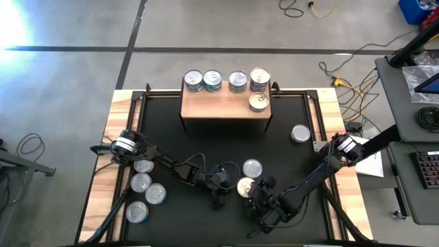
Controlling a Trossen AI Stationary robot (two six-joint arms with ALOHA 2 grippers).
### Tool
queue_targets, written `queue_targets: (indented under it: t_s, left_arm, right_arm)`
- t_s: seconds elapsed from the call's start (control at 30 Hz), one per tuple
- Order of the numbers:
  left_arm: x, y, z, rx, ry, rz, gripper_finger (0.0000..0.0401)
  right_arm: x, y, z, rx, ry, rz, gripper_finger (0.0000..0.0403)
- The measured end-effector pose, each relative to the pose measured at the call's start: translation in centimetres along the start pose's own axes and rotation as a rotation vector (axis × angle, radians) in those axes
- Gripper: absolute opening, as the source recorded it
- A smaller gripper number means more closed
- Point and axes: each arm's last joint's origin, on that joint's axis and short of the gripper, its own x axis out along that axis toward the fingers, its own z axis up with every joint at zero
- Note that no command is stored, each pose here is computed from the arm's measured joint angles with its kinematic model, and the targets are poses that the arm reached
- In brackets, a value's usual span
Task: Stack canned seafood by type on shelf
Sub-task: Stack the blue-pink tuna can on top of the blue tuna can
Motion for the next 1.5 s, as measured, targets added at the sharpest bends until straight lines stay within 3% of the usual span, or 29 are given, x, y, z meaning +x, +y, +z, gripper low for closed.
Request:
queue_targets:
  t_s: [0.37, 0.67, 0.87, 0.97, 1.17, 1.5]
  left_arm:
    - [0.0, 0.1, -0.1, 0.011, 0.005, 0.012, 0.0040]
    - [0.0, 1.4, 0.6, 0.065, -0.013, 0.072, 0.0040]
    - [0.4, 4.8, 2.3, -0.030, -0.099, 0.152, 0.0040]
    - [1.0, 5.7, 2.7, -0.072, -0.152, 0.132, 0.0040]
    - [2.9, 4.4, 3.3, -0.012, -0.122, 0.013, 0.0040]
    - [2.3, 3.1, 5.1, 0.103, 0.033, 0.073, 0.0040]
  right_arm:
    - [-1.5, 0.3, -2.1, -0.027, 0.072, 0.014, 0.0380]
    - [-0.4, -1.3, -3.8, 0.120, 0.023, -0.085, 0.0380]
    - [1.8, -0.7, -3.3, 0.112, -0.013, 0.057, 0.0380]
    - [2.7, -0.7, -2.6, 0.117, -0.054, 0.093, 0.0380]
    - [4.4, -1.7, -1.3, 0.134, -0.074, 0.041, 0.0380]
    - [4.1, -1.2, -1.4, 0.075, -0.036, 0.096, 0.0380]
